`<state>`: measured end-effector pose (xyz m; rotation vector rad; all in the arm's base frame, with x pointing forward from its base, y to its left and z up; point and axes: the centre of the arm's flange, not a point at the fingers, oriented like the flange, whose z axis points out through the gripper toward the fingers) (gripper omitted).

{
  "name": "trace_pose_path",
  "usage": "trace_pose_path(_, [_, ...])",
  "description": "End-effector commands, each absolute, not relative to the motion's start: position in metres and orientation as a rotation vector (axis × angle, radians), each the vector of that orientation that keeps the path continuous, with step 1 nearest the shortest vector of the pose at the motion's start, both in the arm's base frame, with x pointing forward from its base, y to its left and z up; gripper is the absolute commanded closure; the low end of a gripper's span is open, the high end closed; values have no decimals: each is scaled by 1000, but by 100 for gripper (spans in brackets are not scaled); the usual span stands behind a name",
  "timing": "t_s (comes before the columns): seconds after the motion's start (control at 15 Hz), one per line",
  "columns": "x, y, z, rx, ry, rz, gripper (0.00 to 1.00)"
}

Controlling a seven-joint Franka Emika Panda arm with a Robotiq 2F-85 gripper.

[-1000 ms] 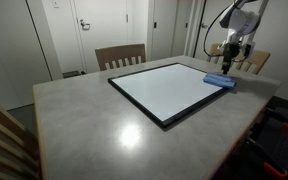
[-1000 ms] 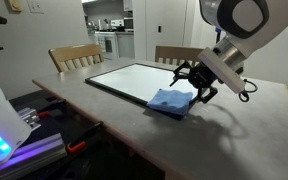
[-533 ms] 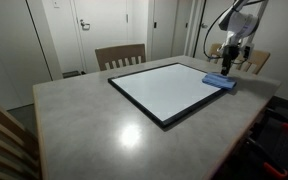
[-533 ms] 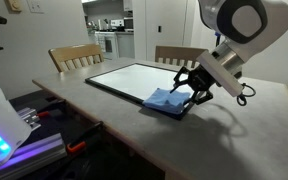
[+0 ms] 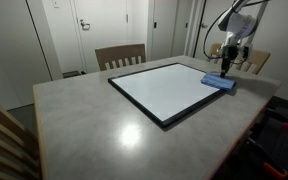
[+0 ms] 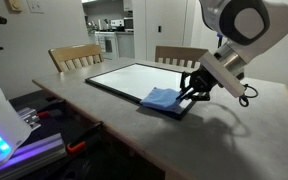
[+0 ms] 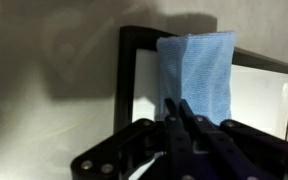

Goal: Pick up the light blue towel and wipe the white board on the table with it.

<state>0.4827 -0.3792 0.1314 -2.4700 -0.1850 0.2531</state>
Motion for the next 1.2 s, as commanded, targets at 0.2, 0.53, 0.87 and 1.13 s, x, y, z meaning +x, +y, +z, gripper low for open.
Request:
trace_pose_path(0.2, [492,-395,143,-2446,-85,180,99])
trace_pose_path(0.53, [496,-396,178,-2448,-34,145,99])
trace_pose_path(0.87, [504,-401,224,-2528,-18,192,99])
trace_pose_path(1.13, [507,-405,253,-2624,-24,211,99])
